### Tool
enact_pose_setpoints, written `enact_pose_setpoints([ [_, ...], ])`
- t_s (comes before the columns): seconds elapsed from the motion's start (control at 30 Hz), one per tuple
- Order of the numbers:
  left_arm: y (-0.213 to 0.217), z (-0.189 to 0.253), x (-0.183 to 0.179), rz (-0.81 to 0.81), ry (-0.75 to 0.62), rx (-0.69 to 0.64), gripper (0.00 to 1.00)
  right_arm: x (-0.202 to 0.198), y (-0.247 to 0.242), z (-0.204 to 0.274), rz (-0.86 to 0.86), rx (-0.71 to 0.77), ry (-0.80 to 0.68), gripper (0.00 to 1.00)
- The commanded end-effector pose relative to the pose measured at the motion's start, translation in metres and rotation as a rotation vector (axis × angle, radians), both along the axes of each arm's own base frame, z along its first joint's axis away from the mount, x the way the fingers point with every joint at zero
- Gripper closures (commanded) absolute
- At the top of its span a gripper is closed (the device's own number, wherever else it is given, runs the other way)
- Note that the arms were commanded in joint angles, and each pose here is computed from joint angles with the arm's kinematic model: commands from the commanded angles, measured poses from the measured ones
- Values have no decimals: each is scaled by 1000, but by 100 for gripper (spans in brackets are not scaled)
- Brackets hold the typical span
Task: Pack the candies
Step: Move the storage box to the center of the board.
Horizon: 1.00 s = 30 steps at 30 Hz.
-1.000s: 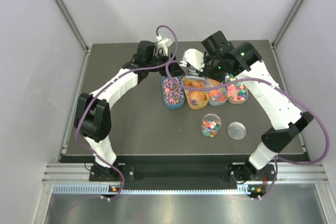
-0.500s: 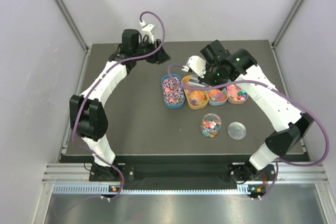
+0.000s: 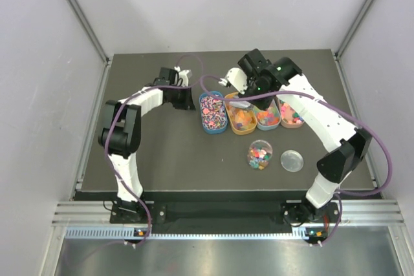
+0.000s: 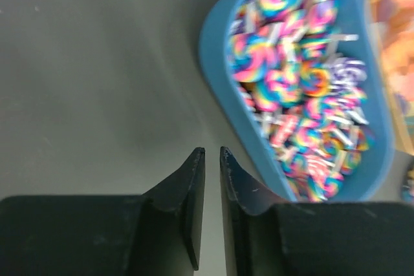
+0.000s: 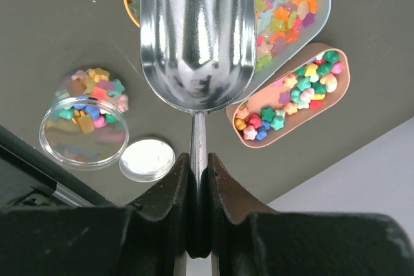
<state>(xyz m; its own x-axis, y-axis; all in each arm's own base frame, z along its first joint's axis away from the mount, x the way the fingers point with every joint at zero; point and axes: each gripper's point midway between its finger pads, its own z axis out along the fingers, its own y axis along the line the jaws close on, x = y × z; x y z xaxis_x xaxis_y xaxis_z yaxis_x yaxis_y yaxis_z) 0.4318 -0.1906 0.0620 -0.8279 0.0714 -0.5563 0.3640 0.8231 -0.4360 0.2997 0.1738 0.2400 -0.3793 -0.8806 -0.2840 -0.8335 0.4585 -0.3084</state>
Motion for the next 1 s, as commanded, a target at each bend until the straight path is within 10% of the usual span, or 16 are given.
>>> enact_pose_setpoints([
  [0.0,1,-1,24,19,-74,19,83,16,7,23,-45,59,-93,100],
  [0.17,-7,-24,18,-22,12,25,100,17,7,21,-49,54,-88,100],
  [0.57,-70,-24,-41,-236,95,-2,100,22,7,24,-57,50,-109,100],
  [0.97,-110,-14,-34,-236,92,-67,100,-21,13,-48,17,-32,242,100],
])
